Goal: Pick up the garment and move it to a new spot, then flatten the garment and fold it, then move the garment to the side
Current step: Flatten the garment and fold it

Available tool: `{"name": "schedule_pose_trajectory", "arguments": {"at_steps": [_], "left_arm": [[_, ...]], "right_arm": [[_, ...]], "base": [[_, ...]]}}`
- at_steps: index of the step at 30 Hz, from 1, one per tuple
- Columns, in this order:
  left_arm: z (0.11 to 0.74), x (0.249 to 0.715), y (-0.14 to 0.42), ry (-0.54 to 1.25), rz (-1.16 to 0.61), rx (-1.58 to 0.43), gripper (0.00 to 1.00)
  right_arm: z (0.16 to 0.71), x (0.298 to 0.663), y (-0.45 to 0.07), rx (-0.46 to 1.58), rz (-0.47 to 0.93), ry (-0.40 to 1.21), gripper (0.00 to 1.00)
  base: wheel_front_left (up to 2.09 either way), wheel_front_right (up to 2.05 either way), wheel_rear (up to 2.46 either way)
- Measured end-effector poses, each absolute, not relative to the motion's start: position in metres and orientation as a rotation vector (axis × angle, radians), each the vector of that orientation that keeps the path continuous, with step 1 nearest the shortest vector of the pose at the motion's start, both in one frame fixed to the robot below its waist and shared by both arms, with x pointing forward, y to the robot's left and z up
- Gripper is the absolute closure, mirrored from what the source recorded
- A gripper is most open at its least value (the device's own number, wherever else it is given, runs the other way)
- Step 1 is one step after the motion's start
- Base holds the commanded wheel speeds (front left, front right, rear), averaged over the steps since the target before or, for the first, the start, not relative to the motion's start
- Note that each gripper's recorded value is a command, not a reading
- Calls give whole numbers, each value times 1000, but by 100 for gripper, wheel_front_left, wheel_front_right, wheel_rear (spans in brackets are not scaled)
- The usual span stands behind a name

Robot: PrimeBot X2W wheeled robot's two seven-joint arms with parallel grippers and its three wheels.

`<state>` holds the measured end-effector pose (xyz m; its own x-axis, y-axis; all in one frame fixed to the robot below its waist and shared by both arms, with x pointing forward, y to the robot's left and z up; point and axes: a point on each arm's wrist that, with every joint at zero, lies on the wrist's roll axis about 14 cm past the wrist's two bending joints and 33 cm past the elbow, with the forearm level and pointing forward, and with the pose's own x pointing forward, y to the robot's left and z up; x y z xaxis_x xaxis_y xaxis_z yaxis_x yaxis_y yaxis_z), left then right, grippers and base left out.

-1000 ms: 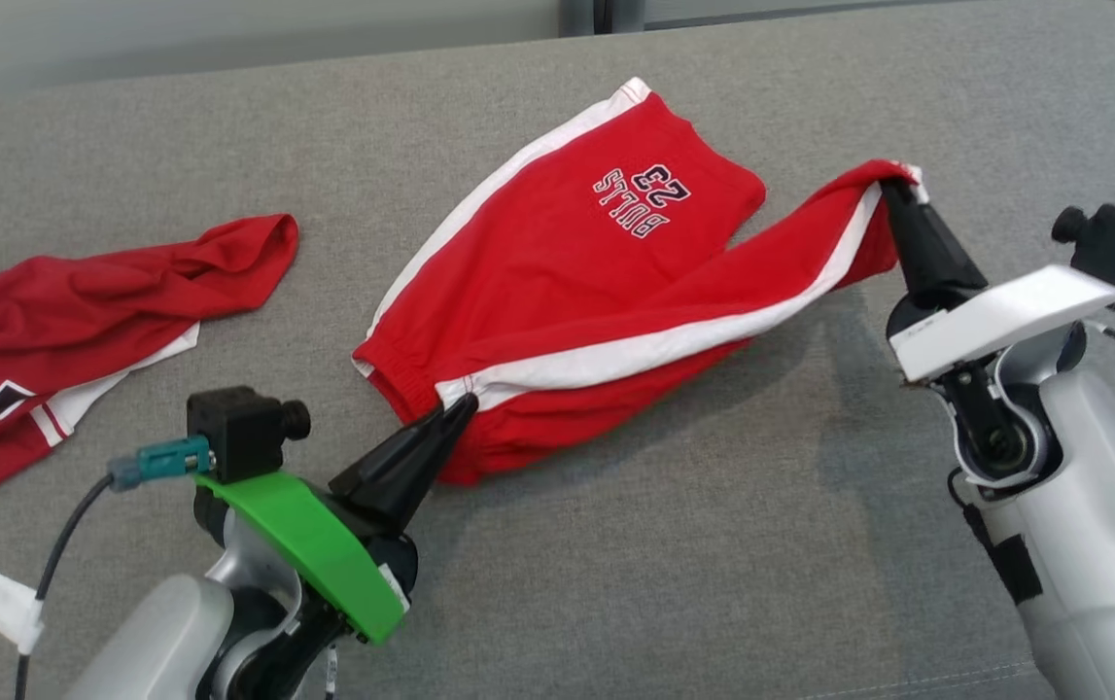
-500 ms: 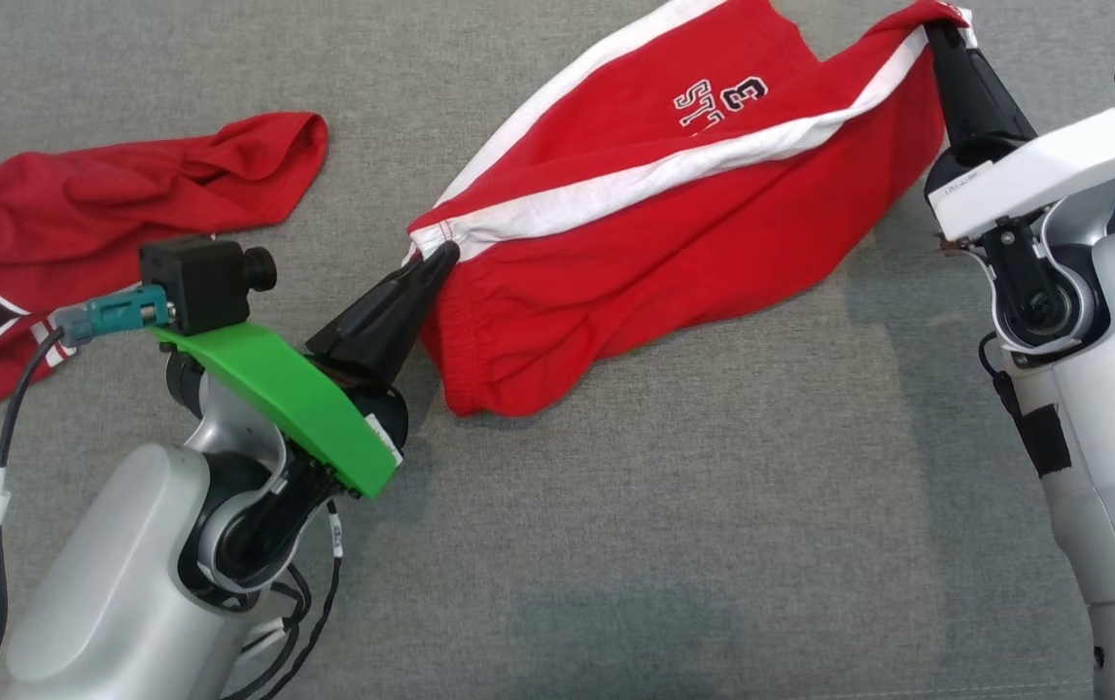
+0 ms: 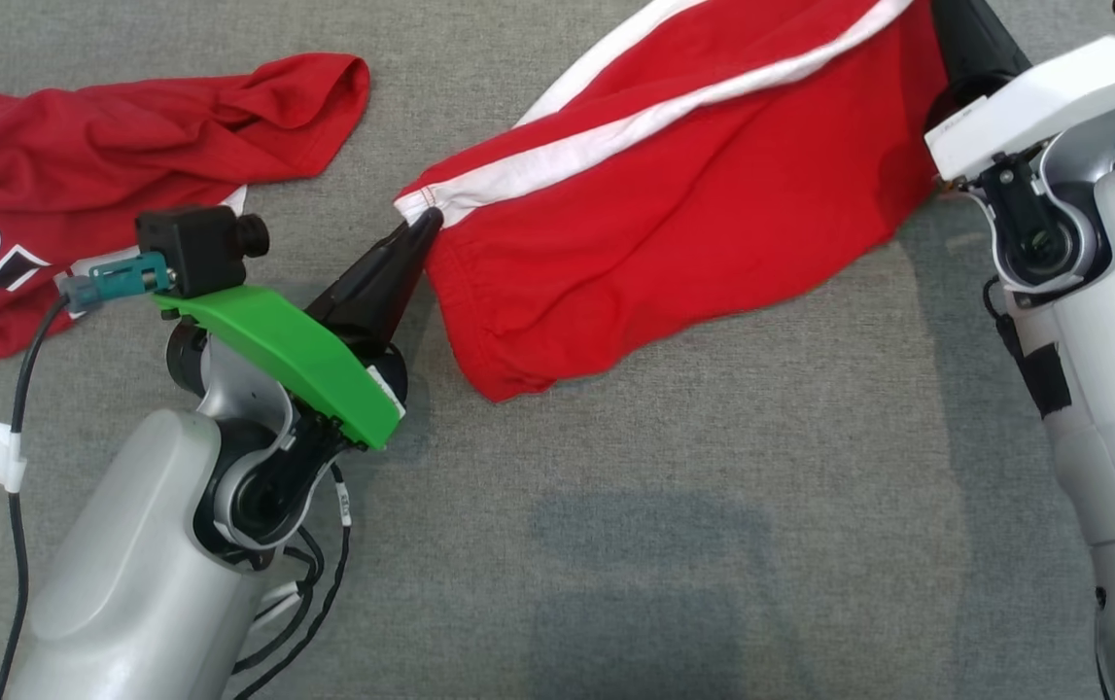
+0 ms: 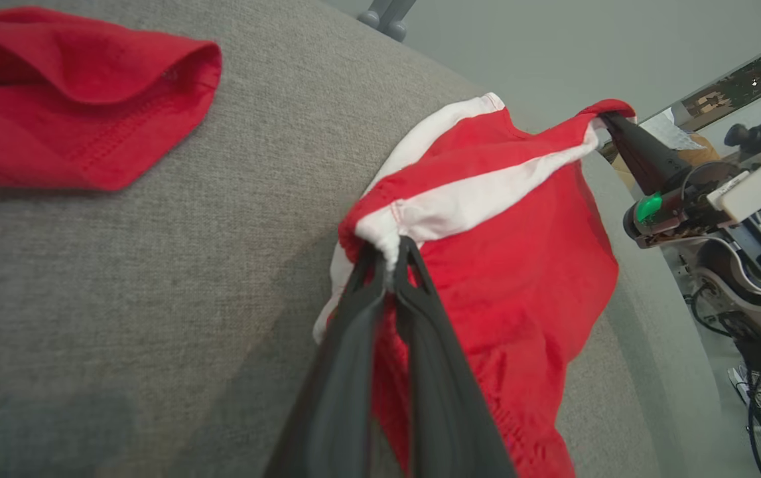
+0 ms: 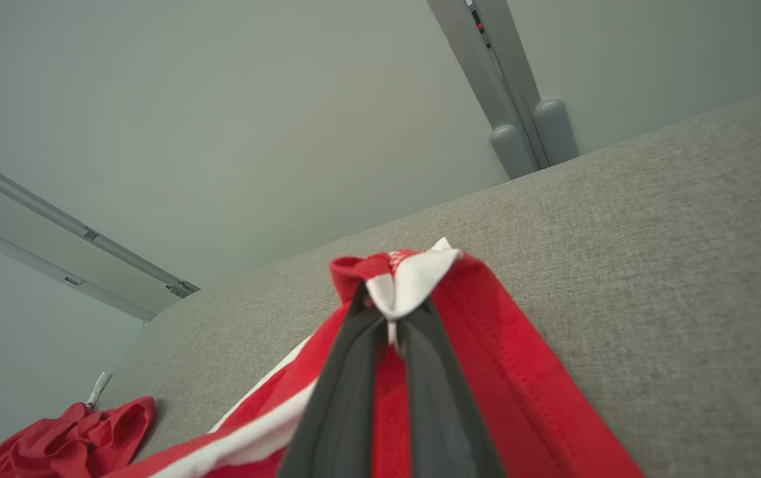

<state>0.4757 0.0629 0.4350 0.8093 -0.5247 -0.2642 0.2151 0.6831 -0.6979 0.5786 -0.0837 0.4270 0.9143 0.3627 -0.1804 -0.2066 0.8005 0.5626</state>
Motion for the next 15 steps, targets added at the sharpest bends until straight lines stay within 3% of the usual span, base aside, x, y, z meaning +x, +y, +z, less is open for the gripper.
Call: {"name": "schedule_pose_trajectory", "arguments": {"at_steps": [10,15], "left_arm": [[424,486,75,471,-375,-697,100],[418,487,75,485,-358,-702,100]], "right_arm": [[416,596,-78,524,310,329,100],[414,602,-71,518,321,342,89]], "base": [[0,0,0],[0,0,0]]}}
